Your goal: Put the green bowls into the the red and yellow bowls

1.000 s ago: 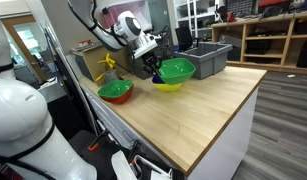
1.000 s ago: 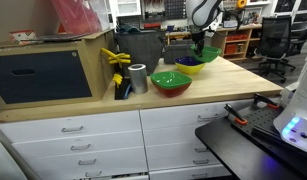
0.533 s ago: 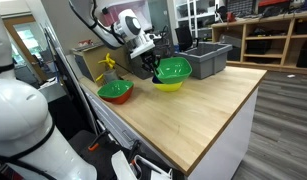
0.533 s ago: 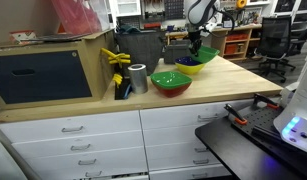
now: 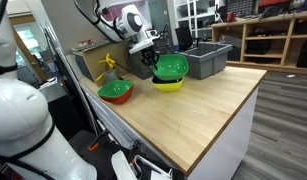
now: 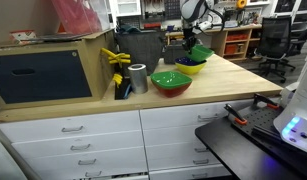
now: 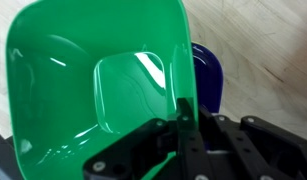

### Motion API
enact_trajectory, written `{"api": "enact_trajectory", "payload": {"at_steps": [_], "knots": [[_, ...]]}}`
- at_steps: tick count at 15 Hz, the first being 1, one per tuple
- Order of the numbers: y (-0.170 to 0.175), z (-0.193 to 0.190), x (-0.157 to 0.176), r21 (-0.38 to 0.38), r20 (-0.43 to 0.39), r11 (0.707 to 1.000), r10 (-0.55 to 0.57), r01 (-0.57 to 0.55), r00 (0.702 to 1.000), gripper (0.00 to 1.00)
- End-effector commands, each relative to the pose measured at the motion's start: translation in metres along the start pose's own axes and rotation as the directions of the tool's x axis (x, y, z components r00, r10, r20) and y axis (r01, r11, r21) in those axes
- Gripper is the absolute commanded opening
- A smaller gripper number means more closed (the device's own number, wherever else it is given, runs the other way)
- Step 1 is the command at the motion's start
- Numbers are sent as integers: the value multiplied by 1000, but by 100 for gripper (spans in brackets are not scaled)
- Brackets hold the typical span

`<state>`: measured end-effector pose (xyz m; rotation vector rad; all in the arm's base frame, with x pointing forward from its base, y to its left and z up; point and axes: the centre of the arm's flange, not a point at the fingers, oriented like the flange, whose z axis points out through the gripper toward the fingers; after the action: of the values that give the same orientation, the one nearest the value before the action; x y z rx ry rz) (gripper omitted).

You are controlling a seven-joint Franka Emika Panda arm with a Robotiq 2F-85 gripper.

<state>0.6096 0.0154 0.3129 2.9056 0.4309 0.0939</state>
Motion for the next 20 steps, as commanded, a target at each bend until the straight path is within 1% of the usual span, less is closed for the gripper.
{"api": "enact_trajectory", "payload": {"at_steps": [1,6,9,12,13,14,15,20], "knots": [[4,0,24,31,20,996,82,-83,996,2],[0,16,37,94,3,978,189,-188,982,2],[-3,18,46,114,-7,971,214,-212,977,2],[-4,21,53,139,4,970,201,-200,980,2],[-5,21,54,143,6,971,195,-194,981,32],[-4,19,53,140,3,972,188,-187,982,33],[-2,18,54,140,-1,973,184,-182,983,39],[13,-10,55,132,-36,978,170,-164,985,77]]}}
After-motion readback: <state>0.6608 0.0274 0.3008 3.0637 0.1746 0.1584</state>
